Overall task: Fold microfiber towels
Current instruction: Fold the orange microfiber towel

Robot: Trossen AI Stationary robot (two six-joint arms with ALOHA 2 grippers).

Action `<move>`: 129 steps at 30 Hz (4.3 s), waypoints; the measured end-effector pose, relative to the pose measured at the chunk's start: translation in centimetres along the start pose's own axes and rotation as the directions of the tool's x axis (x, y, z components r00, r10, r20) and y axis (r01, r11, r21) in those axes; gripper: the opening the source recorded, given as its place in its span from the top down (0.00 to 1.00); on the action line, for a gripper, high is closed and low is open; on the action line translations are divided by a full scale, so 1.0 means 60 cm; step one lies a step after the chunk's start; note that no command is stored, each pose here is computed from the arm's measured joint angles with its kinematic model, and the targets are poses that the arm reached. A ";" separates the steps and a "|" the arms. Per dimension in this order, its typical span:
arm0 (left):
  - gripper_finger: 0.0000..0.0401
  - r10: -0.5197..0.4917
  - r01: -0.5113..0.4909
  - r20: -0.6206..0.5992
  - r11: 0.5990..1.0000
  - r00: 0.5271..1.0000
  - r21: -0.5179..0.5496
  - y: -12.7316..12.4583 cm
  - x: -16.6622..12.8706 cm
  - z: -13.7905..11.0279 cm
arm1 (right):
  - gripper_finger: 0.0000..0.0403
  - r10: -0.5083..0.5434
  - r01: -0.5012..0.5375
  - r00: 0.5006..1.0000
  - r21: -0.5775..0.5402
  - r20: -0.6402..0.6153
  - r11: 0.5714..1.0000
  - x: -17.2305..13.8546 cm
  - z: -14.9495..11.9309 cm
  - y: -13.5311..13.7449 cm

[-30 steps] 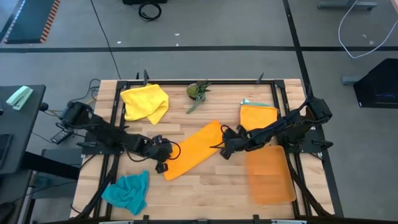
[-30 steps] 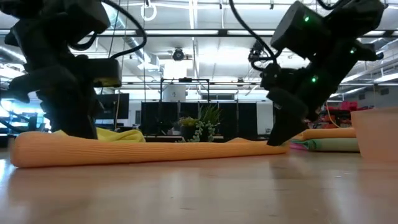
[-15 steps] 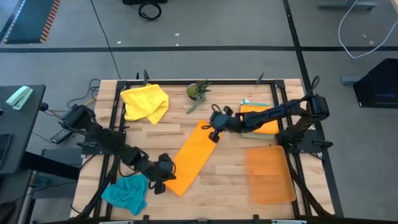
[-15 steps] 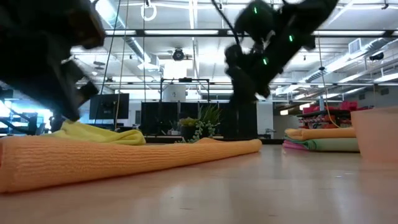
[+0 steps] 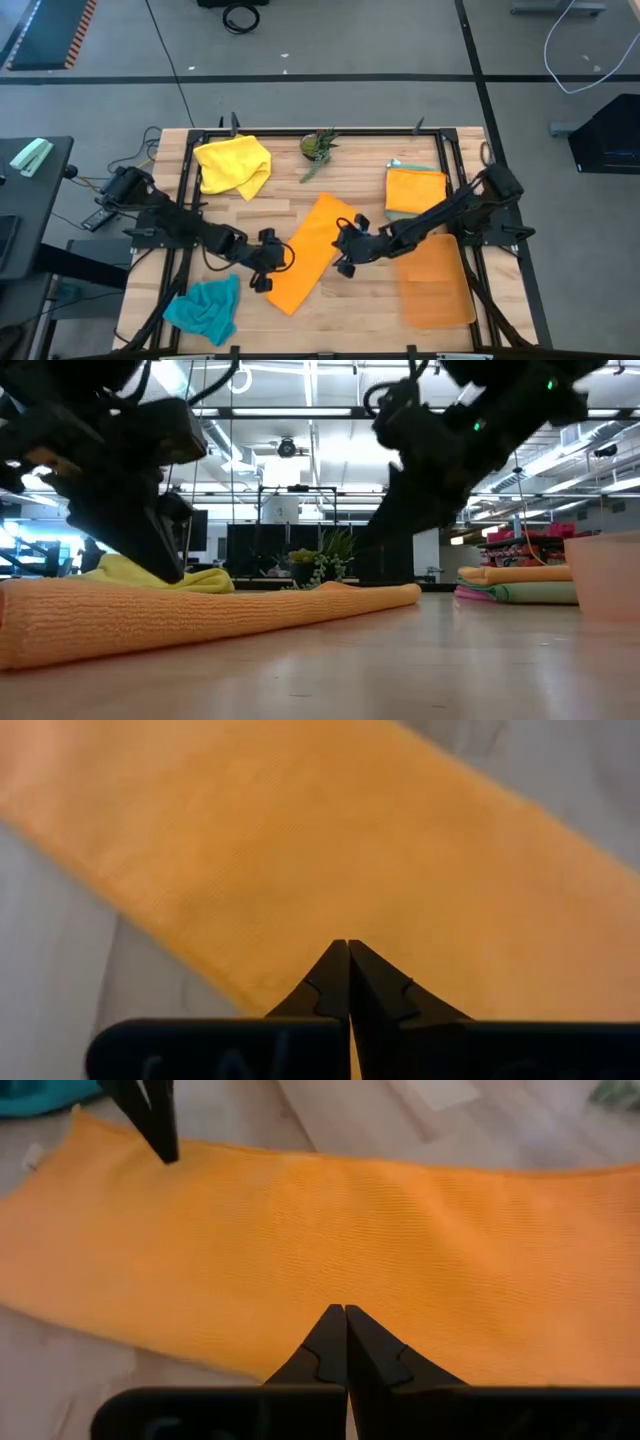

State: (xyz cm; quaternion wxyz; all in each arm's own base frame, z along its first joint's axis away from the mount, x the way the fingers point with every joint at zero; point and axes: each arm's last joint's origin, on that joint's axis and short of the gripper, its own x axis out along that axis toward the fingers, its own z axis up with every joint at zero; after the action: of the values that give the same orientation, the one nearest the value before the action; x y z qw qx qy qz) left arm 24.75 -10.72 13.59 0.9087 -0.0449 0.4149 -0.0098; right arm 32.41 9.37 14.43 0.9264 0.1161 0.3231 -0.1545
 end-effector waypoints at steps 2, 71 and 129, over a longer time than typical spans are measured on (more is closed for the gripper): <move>0.99 0.010 -0.010 -0.008 1.000 1.000 0.000 0.006 0.002 -0.005 | 0.99 -0.003 0.003 1.000 0.000 -0.006 1.000 0.019 -0.011 0.003; 0.99 0.182 -0.180 0.007 0.978 0.983 -0.102 0.273 0.143 0.131 | 0.99 0.430 -0.462 0.884 -0.204 -0.182 0.863 0.038 -0.115 0.214; 0.52 -0.284 0.252 -0.062 0.700 0.957 0.668 -0.185 0.048 -0.010 | 0.71 0.371 -0.331 0.914 -0.832 -0.165 0.446 -0.032 -0.082 0.217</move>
State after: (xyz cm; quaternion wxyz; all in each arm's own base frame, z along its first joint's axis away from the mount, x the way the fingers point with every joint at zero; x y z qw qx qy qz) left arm 26.42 -21.99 12.04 0.8617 0.2243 0.3516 -0.2891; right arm 32.90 23.36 13.41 0.8822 -0.2864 0.3064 0.2140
